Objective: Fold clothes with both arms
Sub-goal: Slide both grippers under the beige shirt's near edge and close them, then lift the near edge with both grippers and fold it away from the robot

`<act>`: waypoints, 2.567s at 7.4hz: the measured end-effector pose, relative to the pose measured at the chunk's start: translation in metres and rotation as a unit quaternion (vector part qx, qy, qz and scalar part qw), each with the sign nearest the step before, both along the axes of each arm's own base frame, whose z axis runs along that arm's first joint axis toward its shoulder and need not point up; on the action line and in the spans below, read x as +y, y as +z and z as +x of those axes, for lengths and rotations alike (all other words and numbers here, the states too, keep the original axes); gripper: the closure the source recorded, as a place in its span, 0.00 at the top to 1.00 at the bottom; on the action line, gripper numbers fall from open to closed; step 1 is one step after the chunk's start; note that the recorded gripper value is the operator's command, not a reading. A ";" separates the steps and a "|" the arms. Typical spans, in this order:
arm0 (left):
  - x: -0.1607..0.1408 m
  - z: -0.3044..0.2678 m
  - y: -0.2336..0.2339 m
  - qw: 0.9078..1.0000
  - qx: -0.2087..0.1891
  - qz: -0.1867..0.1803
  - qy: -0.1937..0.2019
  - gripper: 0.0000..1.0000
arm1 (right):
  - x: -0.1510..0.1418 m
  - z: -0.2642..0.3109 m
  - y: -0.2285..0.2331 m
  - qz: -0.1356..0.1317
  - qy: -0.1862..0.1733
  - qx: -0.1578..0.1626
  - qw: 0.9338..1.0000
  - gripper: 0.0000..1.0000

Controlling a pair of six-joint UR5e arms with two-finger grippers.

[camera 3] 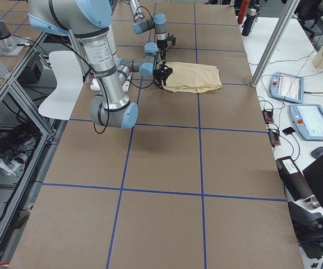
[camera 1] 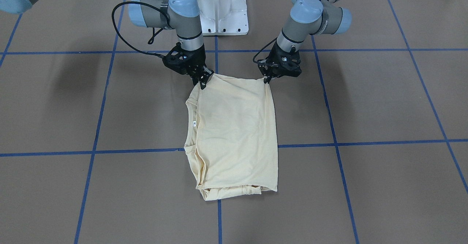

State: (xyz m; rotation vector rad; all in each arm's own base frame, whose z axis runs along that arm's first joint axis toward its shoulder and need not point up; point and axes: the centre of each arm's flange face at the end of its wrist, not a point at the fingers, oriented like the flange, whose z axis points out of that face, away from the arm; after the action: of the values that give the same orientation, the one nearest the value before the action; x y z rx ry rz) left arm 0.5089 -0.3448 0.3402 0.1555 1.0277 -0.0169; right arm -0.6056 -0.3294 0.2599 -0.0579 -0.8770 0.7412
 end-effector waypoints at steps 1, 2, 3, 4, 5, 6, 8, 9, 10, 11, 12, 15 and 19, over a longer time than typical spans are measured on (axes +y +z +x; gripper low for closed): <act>0.000 0.000 -0.001 1.000 0.001 0.000 0.000 0.00 | 0.001 -0.001 -0.003 -0.003 0.004 -0.003 1.000 0.00; 0.000 -0.001 -0.001 1.000 0.001 0.000 0.000 0.00 | 0.001 -0.002 -0.009 -0.005 0.007 -0.009 1.000 0.00; 0.000 -0.001 -0.002 1.000 0.002 0.001 0.000 0.00 | 0.001 -0.002 -0.015 -0.006 0.009 -0.014 1.000 0.00; 0.001 -0.002 -0.003 1.000 0.003 0.001 0.000 0.00 | 0.001 -0.002 -0.018 -0.006 0.010 -0.017 1.000 0.00; 0.001 -0.003 -0.005 1.000 0.005 0.002 0.000 0.00 | 0.001 -0.002 -0.020 -0.005 0.010 -0.019 1.000 0.00; 0.001 -0.003 -0.006 1.000 0.006 0.002 0.000 0.00 | 0.001 -0.001 -0.021 -0.005 0.010 -0.020 1.000 0.00; 0.004 -0.005 -0.015 1.000 0.016 0.000 0.010 0.00 | -0.001 0.006 -0.025 -0.003 0.010 -0.025 1.000 0.00; 0.010 -0.012 -0.029 0.999 0.031 -0.002 0.018 0.00 | 0.000 0.020 -0.029 -0.002 0.007 -0.035 0.999 0.00; 0.021 -0.021 -0.049 0.998 0.051 -0.009 0.027 0.00 | 0.009 0.046 -0.035 -0.001 0.002 -0.049 0.999 0.00; 0.041 -0.030 -0.073 0.997 0.069 -0.022 0.037 0.00 | 0.029 0.079 -0.046 -0.002 -0.008 -0.056 0.998 0.00; 0.067 -0.047 -0.105 0.995 0.078 -0.032 0.053 0.00 | 0.057 0.111 -0.065 -0.004 -0.023 -0.060 0.998 0.00; 0.115 -0.119 -0.173 0.990 0.079 -0.056 0.098 0.00 | 0.105 0.184 -0.107 -0.010 -0.054 -0.066 0.996 0.00; 0.080 -0.060 -0.140 0.997 0.006 -0.056 0.057 0.00 | 0.054 0.129 -0.064 -0.001 -0.032 -0.013 0.999 0.00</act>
State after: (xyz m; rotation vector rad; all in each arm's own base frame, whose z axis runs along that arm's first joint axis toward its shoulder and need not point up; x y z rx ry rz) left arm 0.4489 -0.2652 0.2003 -0.0054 1.0446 0.0277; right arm -0.4769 -0.2753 0.1956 -0.0969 -0.8945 0.6837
